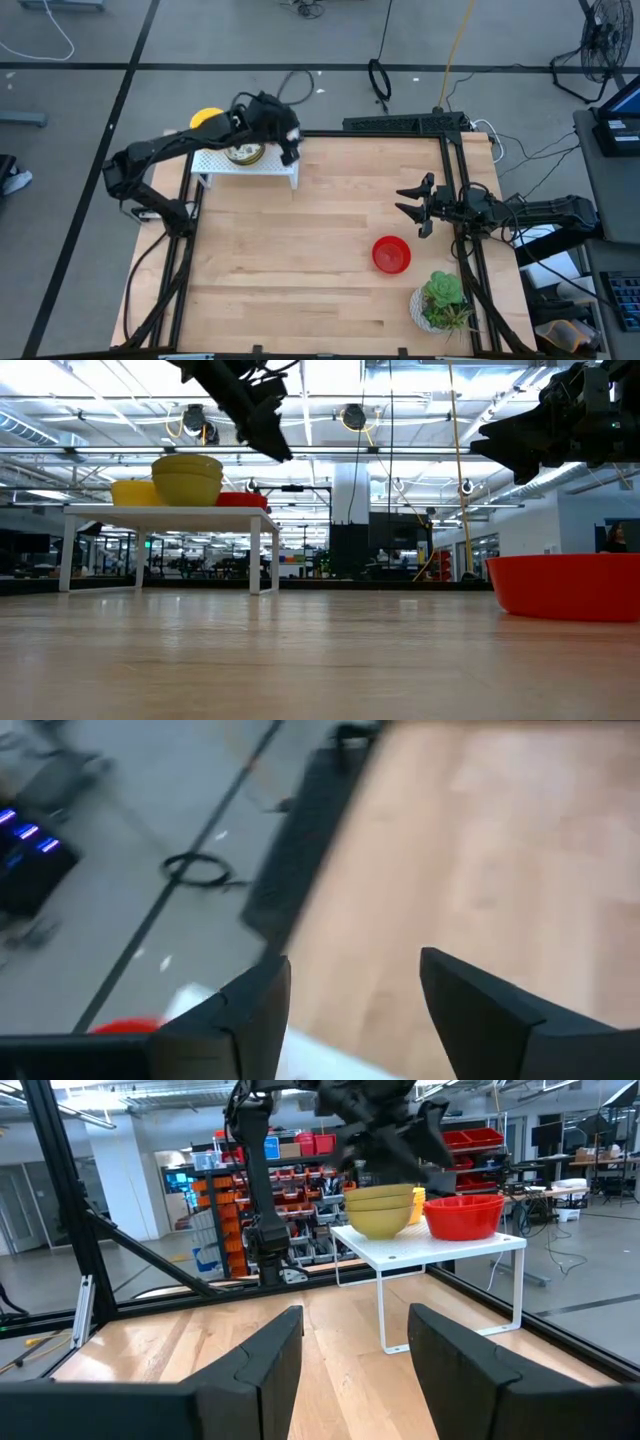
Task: Pick & Place Mini bowls
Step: Stack the red bowl on top of the other red bowl on the shelf
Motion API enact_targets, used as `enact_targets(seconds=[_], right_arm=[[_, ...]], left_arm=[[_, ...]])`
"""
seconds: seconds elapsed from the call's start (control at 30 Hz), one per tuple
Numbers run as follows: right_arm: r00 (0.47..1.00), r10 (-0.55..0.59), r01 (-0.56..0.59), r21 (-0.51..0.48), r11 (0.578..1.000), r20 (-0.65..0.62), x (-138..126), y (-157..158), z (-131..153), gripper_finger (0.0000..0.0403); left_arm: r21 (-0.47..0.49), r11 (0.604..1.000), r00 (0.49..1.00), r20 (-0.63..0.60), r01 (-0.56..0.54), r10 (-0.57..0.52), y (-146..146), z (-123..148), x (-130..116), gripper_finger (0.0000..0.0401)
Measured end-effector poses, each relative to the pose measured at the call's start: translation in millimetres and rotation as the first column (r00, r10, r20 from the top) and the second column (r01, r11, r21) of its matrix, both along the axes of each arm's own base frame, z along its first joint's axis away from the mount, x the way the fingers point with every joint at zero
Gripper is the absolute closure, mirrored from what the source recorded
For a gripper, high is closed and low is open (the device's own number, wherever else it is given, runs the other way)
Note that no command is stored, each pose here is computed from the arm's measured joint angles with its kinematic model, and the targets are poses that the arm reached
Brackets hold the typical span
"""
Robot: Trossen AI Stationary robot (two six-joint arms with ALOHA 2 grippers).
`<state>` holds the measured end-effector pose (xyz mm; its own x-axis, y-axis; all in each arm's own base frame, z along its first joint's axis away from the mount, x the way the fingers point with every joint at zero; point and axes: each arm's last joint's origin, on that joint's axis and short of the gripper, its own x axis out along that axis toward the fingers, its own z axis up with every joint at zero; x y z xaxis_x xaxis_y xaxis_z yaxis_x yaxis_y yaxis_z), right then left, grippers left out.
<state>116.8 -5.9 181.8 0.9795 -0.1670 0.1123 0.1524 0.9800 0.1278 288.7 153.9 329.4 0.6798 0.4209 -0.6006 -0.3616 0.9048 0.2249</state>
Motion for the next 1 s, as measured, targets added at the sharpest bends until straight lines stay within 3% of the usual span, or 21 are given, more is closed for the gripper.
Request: enact_targets(seconds=[0.17, 0.4, 0.63, 1.0], right_arm=[[1.0, 0.0, 0.0, 0.0, 1.0, 0.0, 0, 0, 0, 0.0234], [1.0, 0.0, 0.0, 0.0, 1.0, 0.001, 0, 0, 0, 0.0234], [1.0, 0.0, 0.0, 0.0, 1.0, -0.001, 0, 0, 0, 0.0234], [1.0, 0.0, 0.0, 0.0, 1.0, 0.0, 0, 0, 0, 0.0234]], left_arm=[[0.008, 0.98, 0.979, -0.043, 0.2, -0.199, -40, -18, 35, 0.0178], [0.065, 0.899, 0.899, -0.098, 0.433, -0.426, -96, -58, 86, 0.0171], [0.124, 0.814, 0.823, -0.091, 0.567, -0.56, -143, -95, 121, 0.0173], [0.15, 0.733, 0.742, -0.004, 0.664, -0.671, -206, -113, 136, 0.0173]])
